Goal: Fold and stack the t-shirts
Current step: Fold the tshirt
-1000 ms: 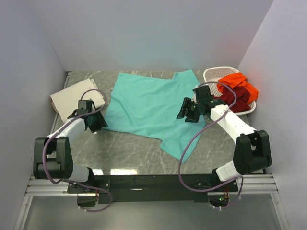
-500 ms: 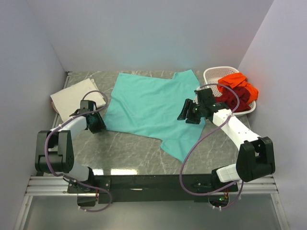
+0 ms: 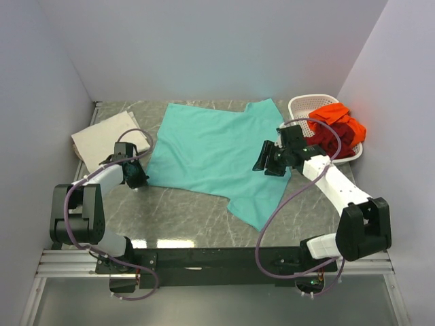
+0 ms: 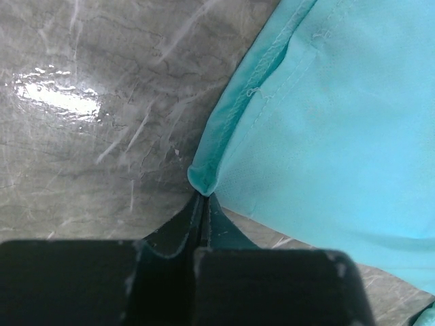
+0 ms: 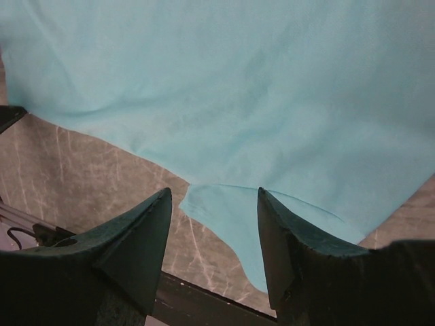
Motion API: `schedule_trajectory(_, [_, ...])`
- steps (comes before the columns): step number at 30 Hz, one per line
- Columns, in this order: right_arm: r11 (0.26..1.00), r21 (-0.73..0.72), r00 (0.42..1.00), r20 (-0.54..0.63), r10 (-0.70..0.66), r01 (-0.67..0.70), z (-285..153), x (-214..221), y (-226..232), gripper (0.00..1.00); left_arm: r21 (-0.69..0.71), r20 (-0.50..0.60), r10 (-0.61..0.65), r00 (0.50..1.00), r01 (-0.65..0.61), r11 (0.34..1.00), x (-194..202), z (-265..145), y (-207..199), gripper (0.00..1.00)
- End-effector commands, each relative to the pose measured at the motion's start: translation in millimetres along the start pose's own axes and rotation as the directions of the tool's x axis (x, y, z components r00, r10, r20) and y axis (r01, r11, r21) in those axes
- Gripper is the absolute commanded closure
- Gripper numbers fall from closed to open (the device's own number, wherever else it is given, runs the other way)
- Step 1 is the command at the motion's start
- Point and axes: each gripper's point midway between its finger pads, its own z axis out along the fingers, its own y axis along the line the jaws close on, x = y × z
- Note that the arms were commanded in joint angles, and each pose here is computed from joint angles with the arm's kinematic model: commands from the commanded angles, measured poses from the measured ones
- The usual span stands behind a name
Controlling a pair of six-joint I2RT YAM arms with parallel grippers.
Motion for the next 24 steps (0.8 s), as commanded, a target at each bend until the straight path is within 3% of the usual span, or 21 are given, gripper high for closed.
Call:
schedule_trajectory(1, [1.000,0.003,0.997,0.072,-0.028,0.027,-19.0,-7.4,3.7,0.40,0.014,0.020,0.023,1.000,-0.024,1.000,-10.9,-3.9,-6.9,0.99])
schedule_trajectory(8, [0.997,0.077,0.998,0.048,-0.031,0.027,-20.7,28.7,-13.6,0.40,0.022,0.012,0.051,0.999,-0.051,0.998,-9.6,-9.1,-7.3,0.99])
schedule_trajectory(16, [0.985,0.167,0.992,-0.122,-0.025,0.045,-12.2,116.9,-31.7,0.40,0.021,0.030,0.081,0.996,-0.082,0.996,-12.6,-20.2,-6.9,1.00])
schedule_trajectory(24, [0.967,0.253,0.975,-0.220,0.029,0.028,-21.8,175.1,-57.6,0.41,0.021,0.045,0.083,0.996,-0.084,0.996,-13.4,-22.4,-6.8,1.00])
